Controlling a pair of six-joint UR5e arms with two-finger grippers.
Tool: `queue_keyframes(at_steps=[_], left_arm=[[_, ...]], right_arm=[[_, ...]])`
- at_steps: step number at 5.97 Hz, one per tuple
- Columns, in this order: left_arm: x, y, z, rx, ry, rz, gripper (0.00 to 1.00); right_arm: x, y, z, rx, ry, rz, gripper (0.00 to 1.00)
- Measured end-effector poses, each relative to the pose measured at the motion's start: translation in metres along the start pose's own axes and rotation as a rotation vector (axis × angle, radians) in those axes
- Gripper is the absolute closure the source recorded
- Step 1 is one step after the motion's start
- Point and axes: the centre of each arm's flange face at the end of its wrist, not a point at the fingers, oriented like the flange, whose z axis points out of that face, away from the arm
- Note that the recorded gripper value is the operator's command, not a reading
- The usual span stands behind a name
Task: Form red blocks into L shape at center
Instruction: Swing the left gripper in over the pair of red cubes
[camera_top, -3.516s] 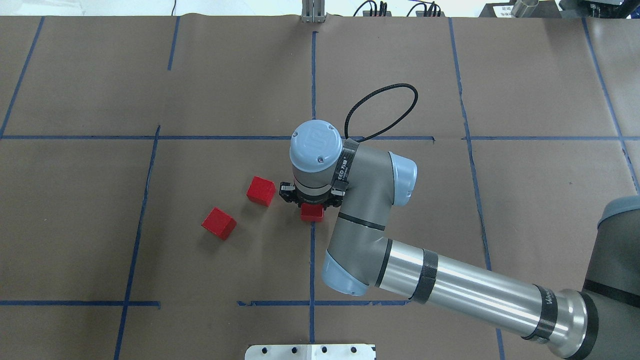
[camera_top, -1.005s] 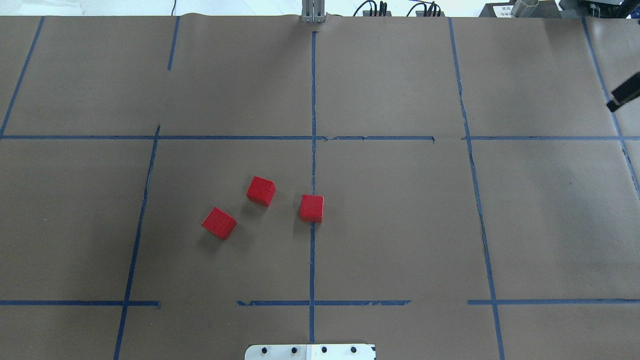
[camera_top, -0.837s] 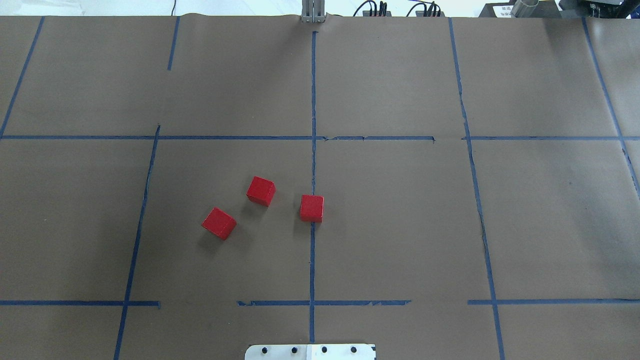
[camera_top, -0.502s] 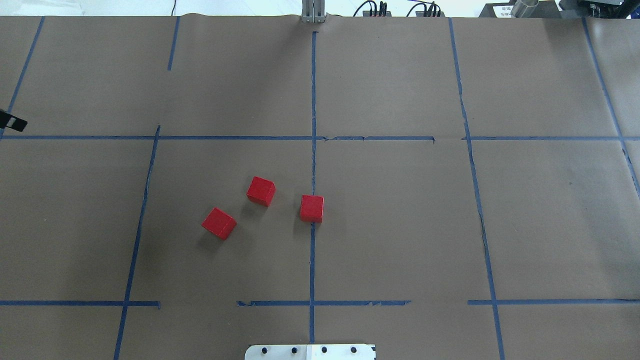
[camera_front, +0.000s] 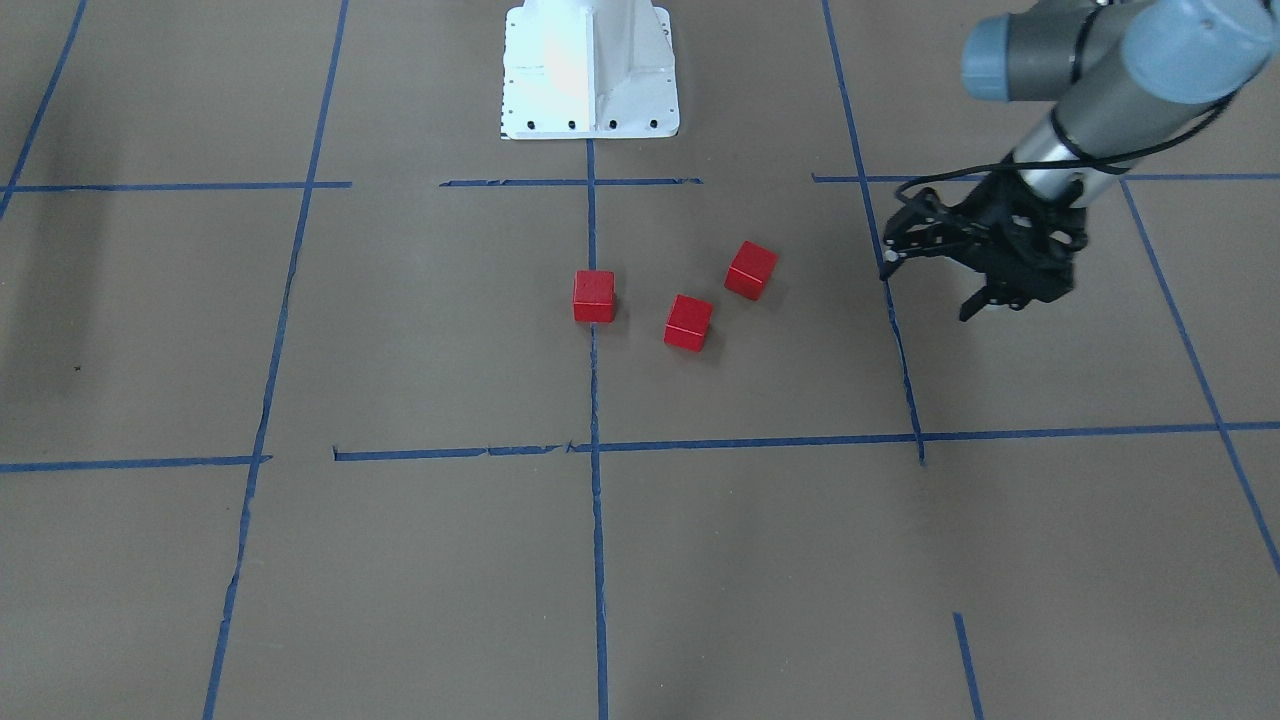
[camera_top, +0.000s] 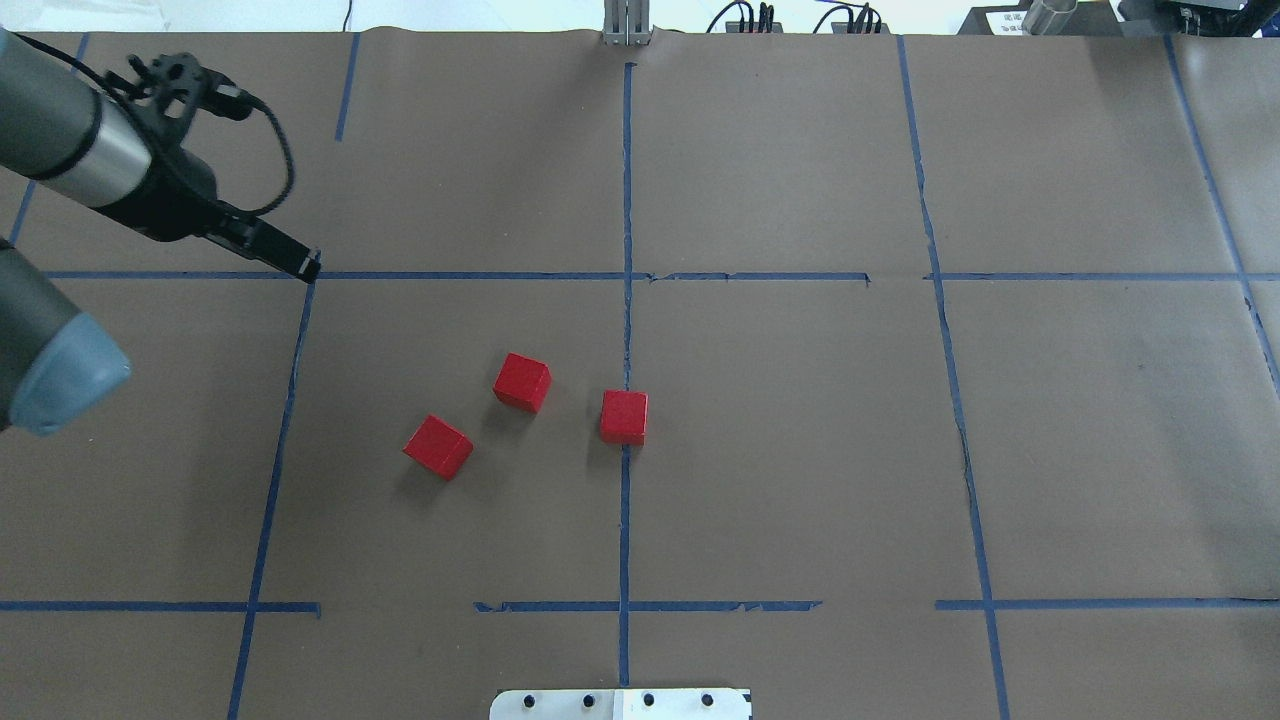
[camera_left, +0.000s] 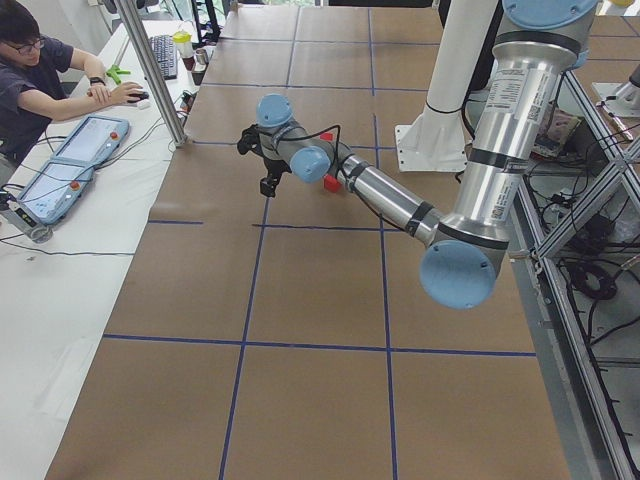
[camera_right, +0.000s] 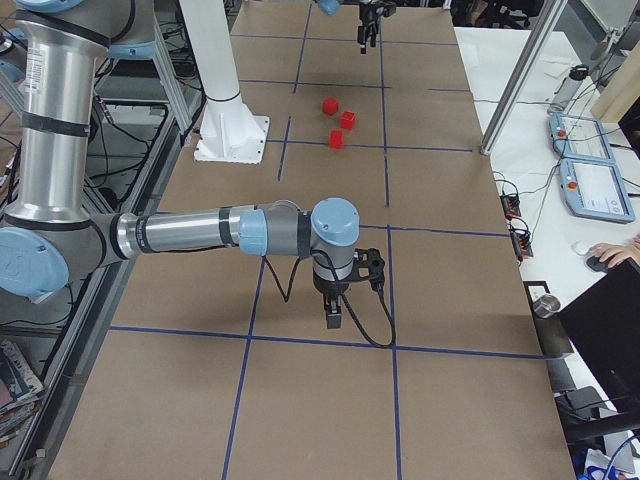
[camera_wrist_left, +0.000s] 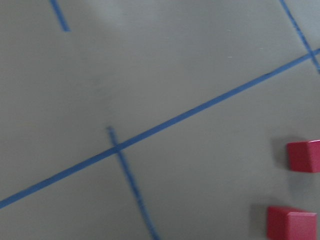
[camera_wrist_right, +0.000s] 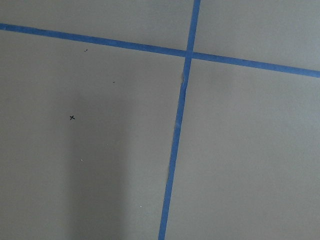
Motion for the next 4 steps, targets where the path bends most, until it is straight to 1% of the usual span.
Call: queue_keyframes(at_steps=[1,2,3,4], left_arm=[[0.051,-0.006,0.030,0.021,-0.025,-0.008,0.00],[0.095,-0.009,0.060,0.012,-0.025,-0.031,0.00],[0.124,-0.006,0.086,-0.015,-0.020,-0.073,0.00],[0.139,0.001,0.104,-0.042,-0.019,-0.122,0.00]], right_arm=[[-0.001,0.000,0.001,-0.004,0.001,0.001,0.00],[-0.001,0.001,0.002,-0.006,0.003,0.002,0.00],[0.000,0.002,0.003,-0.008,0.004,0.003,0.00],[0.001,0.003,0.004,-0.010,0.005,0.004,0.00]])
